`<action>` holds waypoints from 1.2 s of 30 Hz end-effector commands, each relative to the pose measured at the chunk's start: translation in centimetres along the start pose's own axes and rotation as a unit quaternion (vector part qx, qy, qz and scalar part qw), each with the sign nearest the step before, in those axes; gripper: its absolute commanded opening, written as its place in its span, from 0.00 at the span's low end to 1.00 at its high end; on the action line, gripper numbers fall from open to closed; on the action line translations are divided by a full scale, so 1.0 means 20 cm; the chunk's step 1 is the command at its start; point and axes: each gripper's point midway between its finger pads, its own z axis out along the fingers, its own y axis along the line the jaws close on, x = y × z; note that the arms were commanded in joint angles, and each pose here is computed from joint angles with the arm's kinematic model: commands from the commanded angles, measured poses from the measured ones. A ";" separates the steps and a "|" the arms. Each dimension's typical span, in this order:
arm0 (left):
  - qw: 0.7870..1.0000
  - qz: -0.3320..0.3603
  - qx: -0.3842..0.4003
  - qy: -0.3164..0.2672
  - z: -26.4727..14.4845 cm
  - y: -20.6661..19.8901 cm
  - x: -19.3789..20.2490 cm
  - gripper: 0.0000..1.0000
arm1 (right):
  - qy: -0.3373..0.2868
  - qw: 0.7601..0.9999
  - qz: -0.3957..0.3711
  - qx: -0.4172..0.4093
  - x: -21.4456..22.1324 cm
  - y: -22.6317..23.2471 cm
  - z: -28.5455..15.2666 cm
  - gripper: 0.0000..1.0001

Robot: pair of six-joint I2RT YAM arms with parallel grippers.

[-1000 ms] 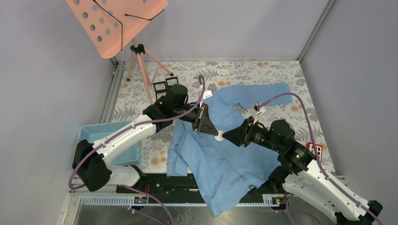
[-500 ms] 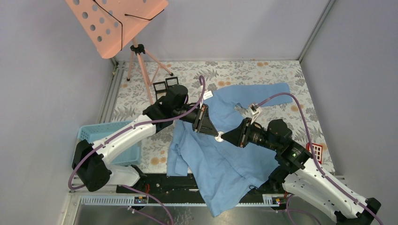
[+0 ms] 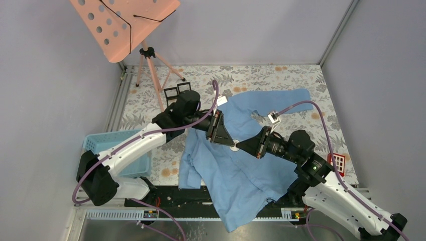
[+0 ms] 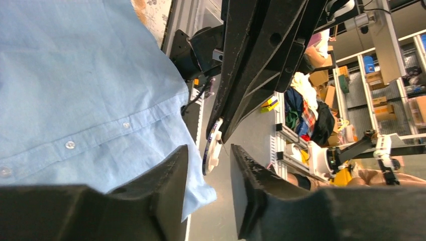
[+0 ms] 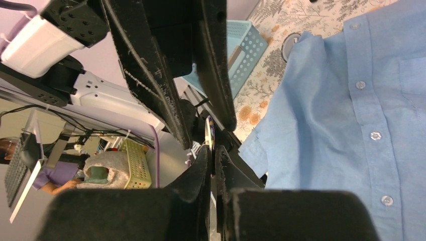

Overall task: Pin the brooch onto the clothing
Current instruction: Adjust the brooch.

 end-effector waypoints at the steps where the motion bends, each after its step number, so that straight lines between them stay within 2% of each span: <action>1: 0.999 0.039 0.026 -0.026 -0.02 -0.10 -0.09 0.54 | -0.042 0.997 -0.002 -0.060 -0.08 0.13 -0.01 0.00; 2: 0.999 0.038 0.024 -0.027 -0.01 -0.10 -0.09 0.61 | -0.048 0.997 0.000 -0.063 -0.09 0.13 -0.01 0.00; 4: 0.999 0.036 0.021 -0.030 -0.02 -0.09 -0.09 0.67 | -0.059 0.996 0.001 -0.070 -0.10 0.14 -0.02 0.00; 10: 0.997 0.039 0.024 -0.059 -0.05 -0.10 -0.13 0.68 | -0.085 0.993 -0.003 -0.077 -0.14 0.16 -0.04 0.00; 18: 0.991 0.052 0.047 -0.111 -0.11 -0.16 -0.20 0.63 | -0.107 0.991 -0.002 -0.085 -0.17 0.17 -0.06 0.00; 26: 0.992 0.048 0.039 -0.108 -0.10 -0.13 -0.19 0.57 | -0.111 0.990 0.002 -0.085 -0.17 0.17 -0.06 0.00; 36: 0.995 0.031 0.031 -0.094 -0.07 -0.09 -0.18 0.53 | -0.114 0.989 0.006 -0.089 -0.17 0.17 -0.06 0.00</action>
